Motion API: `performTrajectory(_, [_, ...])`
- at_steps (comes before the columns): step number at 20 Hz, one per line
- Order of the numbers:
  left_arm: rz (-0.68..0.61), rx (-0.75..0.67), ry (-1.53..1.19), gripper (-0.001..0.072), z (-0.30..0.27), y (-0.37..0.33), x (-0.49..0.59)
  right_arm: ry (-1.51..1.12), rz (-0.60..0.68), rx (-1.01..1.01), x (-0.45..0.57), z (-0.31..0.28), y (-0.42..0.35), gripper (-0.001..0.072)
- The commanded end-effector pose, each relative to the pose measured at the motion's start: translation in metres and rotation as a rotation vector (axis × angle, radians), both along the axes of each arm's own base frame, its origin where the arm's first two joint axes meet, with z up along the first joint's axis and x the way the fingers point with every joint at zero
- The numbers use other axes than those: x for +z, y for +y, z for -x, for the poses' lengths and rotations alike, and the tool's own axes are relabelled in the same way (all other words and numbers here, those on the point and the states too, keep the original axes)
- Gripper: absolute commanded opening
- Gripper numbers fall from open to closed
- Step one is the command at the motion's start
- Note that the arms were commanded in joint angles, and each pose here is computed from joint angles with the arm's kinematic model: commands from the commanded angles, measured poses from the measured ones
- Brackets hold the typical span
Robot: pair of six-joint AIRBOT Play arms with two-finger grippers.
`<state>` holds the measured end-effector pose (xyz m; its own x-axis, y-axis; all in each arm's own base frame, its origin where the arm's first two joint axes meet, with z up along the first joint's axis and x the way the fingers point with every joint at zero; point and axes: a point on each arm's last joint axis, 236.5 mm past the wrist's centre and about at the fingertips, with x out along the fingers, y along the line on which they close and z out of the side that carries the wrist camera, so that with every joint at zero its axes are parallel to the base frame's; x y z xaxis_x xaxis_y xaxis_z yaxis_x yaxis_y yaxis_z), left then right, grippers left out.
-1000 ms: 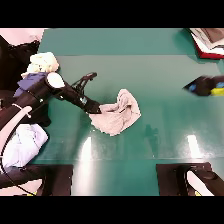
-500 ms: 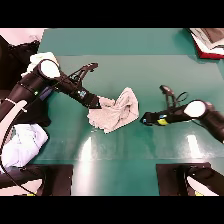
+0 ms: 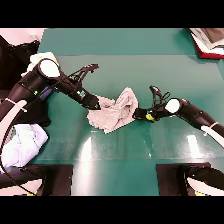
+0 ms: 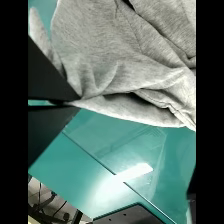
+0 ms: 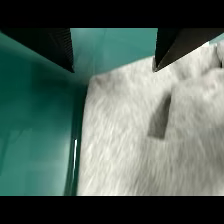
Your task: Fold the shirts.
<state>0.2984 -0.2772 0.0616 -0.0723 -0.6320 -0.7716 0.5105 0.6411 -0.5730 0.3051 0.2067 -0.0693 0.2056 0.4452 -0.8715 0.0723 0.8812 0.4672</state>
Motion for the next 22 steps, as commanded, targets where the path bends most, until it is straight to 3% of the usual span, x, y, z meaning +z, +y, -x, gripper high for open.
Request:
performTrajectory(1, [-0.001, -0.003, 0.002, 0.0026, 0.001, 0.0, 0.0, -0.009, 0.002, -0.045, -0.004, -0.02, -0.006, 0.0471])
performTrajectory(4, [-0.001, -0.003, 0.003, 0.0026, 0.001, 0.0, 0.0, 0.01, 0.008, -0.03, -0.01, -0.023, -0.001, 0.0448])
performTrajectory(5, [-0.001, -0.003, 0.003, 0.0026, 0.001, 0.0, 0.0, 0.017, 0.012, -0.013, -0.012, -0.021, 0.004, 0.0376])
performTrajectory(7, [-0.001, -0.002, 0.001, 0.0025, 0.001, 0.0, 0.001, 0.003, 0.026, 0.055, -0.015, -0.016, 0.012, 0.0015])
performTrajectory(13, [-0.073, 0.103, -0.338, 0.0025, -0.024, 0.038, 0.095, -0.232, 0.105, 0.118, 0.088, -0.023, -0.038, 0.0011])
performTrajectory(18, [0.075, 0.176, -0.603, 0.0026, 0.012, 0.053, 0.232, -0.579, 0.097, 0.02, 0.27, 0.0, -0.096, 0.0011])
performTrajectory(22, [0.218, 0.159, -0.615, 0.0026, 0.066, 0.05, 0.29, -0.811, 0.106, -0.04, 0.371, 0.047, -0.12, 0.0011])
